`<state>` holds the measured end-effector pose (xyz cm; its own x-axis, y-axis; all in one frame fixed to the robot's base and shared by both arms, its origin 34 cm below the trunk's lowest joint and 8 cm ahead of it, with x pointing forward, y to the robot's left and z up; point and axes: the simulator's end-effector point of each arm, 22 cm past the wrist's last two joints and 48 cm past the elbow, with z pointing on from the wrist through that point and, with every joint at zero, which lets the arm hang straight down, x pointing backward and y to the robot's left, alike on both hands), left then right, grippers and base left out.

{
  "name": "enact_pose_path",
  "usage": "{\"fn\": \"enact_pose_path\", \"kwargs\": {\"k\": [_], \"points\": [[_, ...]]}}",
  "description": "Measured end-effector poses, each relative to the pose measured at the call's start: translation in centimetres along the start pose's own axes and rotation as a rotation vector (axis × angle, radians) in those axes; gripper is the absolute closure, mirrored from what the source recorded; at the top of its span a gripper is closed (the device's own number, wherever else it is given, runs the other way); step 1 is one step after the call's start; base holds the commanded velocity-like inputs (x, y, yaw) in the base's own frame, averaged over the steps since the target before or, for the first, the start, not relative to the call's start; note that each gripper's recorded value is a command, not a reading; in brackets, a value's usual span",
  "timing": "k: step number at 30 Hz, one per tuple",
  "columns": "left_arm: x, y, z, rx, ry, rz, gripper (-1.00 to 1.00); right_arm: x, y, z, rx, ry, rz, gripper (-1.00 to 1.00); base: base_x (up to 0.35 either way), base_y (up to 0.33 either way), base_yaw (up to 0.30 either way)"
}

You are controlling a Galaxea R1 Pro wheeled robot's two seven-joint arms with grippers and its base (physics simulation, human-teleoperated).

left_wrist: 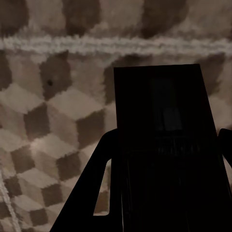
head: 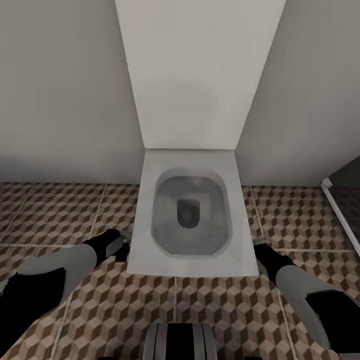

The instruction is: Take the four mousetraps from the cabinet in the bathroom and place them on the bathroom floor. Make sure all four end up on the same floor surface, and ensure that at least two of them are either under or directly next to the same bathroom sink.

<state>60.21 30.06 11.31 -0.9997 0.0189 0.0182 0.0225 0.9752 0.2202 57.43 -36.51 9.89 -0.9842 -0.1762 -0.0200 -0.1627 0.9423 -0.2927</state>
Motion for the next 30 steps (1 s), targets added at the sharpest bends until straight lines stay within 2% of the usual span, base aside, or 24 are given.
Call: {"fn": "enact_pose_path", "kwargs": {"k": [4,30], "points": [[0.47,-0.15,0.66,0.0,0.012,0.002,1.0,0.49,0.26,0.57,-0.002,0.011,-0.003,-1.0,0.0,0.0,0.0],[0.47,0.03,0.68,-0.003,0.012,0.001,1.0,0.55,0.02,0.6,0.002,0.012,-0.004,-1.0,0.0,0.0,0.0]]}}
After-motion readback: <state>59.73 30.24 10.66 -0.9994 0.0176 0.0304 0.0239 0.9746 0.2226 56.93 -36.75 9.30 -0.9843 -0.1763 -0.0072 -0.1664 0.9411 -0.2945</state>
